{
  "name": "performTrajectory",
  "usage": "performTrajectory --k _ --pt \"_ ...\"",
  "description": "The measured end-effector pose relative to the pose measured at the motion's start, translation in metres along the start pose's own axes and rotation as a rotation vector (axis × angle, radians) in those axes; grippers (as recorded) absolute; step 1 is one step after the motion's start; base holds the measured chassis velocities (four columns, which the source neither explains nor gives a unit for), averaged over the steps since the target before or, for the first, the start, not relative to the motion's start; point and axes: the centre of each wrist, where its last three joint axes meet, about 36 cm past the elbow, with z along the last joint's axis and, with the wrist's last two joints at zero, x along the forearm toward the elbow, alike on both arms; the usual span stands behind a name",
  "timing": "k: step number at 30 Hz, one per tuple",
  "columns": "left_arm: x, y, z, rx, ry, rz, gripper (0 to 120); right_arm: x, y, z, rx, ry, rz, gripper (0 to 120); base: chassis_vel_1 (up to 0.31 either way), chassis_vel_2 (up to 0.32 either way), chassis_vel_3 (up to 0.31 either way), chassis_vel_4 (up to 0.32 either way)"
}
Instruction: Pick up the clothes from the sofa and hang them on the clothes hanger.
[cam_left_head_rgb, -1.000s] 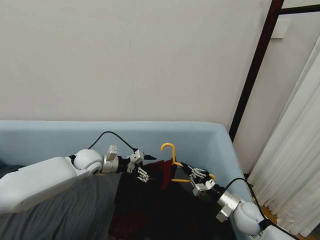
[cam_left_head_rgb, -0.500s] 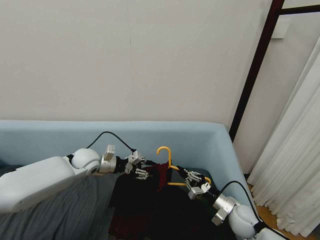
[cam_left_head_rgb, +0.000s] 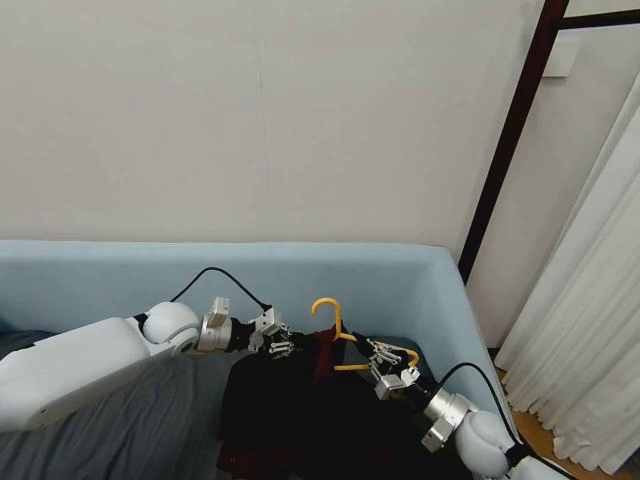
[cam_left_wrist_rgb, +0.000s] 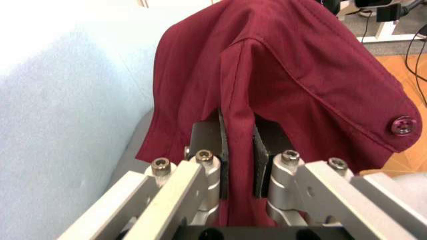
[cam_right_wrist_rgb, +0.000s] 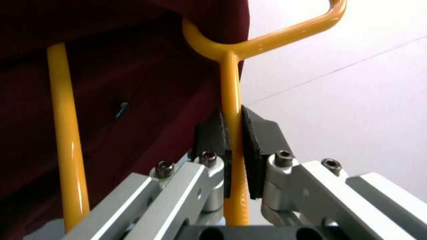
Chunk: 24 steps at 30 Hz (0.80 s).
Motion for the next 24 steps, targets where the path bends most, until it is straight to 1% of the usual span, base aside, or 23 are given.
performTrajectory --k 5,7,9,11,12,13,14,15,17,18,19,21,23,24 --pt "0.004 -0.002 0.005 0.005 -0.003 -0.006 8 -0.002 0.001 -0.002 -0.010 -0.002 -0.007 5 0.000 0.000 0.000 0.000" --pt "0.006 -0.003 0.007 0.005 -0.003 -0.005 8 -0.003 -0.001 -0.002 -0.021 -0.006 -0.034 5 0.000 0.000 0.000 0.000" --pt "0.013 -0.001 0.011 -0.001 0.003 -0.008 8 -0.001 -0.007 -0.003 -0.049 -0.006 -0.058 16 0.000 0.000 0.000 0.000" --pt "0.014 0.001 0.011 -0.005 0.004 -0.006 8 -0.001 -0.007 -0.004 -0.060 -0.006 -0.057 19 0.000 0.000 0.000 0.000" --pt "0.016 0.004 0.012 -0.016 0.006 0.003 8 -0.002 -0.009 -0.008 -0.085 -0.005 -0.049 23 0.000 0.000 0.000 0.000" --pt "0.017 0.005 0.012 -0.019 0.009 0.004 8 -0.002 -0.010 -0.009 -0.094 -0.003 -0.046 25 0.000 0.000 0.000 0.000" --pt "0.019 0.008 0.013 -0.028 0.015 0.009 8 -0.001 -0.011 -0.013 -0.133 0.010 -0.041 30 0.000 0.000 0.000 0.000" --pt "0.021 0.012 0.013 -0.041 0.019 0.011 8 0.002 -0.013 -0.019 -0.198 0.029 -0.034 39 0.000 0.000 0.000 0.000" --pt "0.021 0.013 0.013 -0.043 0.019 0.010 8 0.003 -0.013 -0.020 -0.214 0.032 -0.031 40 0.000 0.000 0.000 0.000" --pt "0.022 0.016 0.012 -0.047 0.018 0.004 8 0.006 -0.013 -0.025 -0.260 0.044 -0.025 45 0.000 0.000 0.000 0.000" --pt "0.022 0.017 0.012 -0.049 0.018 0.002 8 0.007 -0.013 -0.026 -0.273 0.048 -0.023 47 0.000 0.000 0.000 0.000" --pt "0.026 0.028 0.011 -0.065 0.025 -0.018 8 0.015 -0.018 -0.036 -0.357 0.069 0.002 58 0.000 0.000 0.000 0.000" --pt "0.027 0.029 0.011 -0.066 0.026 -0.020 8 0.015 -0.018 -0.037 -0.361 0.071 0.004 61 0.000 0.000 0.000 0.000" --pt "0.030 0.035 0.011 -0.075 0.032 -0.031 8 0.019 -0.021 -0.043 -0.403 0.082 0.024 67 0.000 0.000 0.000 0.000"
